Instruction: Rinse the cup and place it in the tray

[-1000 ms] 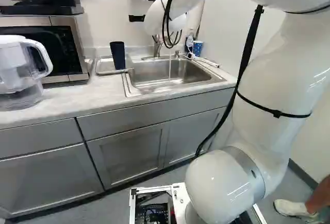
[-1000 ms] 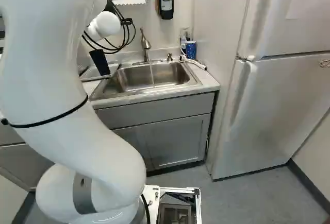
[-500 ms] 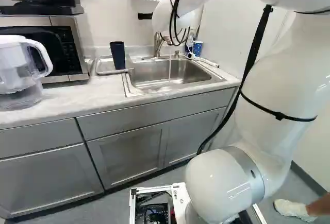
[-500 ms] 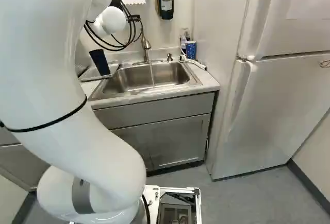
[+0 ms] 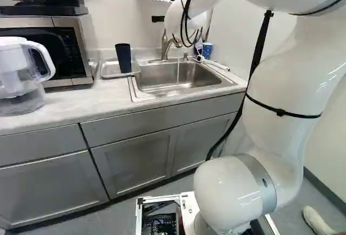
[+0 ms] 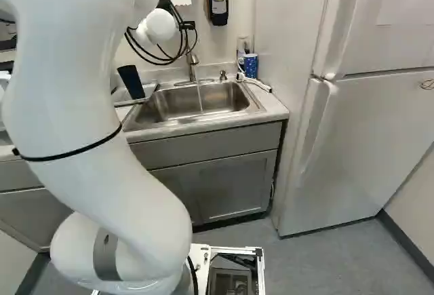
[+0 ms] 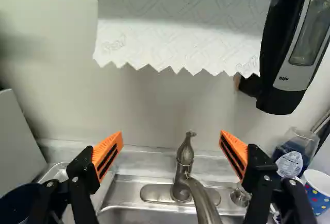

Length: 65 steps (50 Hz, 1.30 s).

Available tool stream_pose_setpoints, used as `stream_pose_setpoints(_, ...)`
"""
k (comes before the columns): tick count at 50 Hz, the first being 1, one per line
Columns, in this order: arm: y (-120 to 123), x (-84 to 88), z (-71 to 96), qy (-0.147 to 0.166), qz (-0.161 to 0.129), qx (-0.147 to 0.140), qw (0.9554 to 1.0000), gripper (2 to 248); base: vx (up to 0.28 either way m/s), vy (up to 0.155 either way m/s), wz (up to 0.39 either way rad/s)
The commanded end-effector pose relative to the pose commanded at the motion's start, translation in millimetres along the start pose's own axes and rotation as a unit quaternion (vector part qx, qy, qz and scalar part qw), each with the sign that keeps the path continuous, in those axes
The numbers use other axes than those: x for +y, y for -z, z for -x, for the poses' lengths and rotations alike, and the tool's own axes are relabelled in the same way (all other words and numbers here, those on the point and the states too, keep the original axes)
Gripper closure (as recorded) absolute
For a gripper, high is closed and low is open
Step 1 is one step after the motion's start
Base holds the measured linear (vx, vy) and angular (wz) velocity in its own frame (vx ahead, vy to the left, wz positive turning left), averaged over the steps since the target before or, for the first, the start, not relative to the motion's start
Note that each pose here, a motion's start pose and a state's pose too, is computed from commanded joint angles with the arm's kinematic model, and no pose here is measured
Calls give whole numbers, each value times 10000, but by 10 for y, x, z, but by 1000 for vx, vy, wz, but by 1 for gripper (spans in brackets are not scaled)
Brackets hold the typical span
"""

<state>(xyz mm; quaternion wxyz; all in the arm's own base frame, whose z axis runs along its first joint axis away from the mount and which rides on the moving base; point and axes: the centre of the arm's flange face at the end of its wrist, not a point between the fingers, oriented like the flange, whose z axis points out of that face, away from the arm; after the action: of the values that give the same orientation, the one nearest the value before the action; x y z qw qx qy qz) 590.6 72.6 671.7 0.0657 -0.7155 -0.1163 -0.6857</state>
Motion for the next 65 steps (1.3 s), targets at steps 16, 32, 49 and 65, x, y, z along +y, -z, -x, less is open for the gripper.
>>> stream_pose_setpoints(16, -212, 210, 15, -130, 197, 35, 9997, 3, 0, 0, 0)
stream_pose_setpoints(32, -393, 463, 37, -300, 439, 85, 9986, 3, 0, 0, 0)
stream_pose_setpoints(49, -682, 650, 69, -308, 540, 144, 9980, 3, 0, 0, 0)
stream_pose_setpoints(65, -929, 756, 113, -302, 593, 126, 9977, 3, 0, 0, 0)
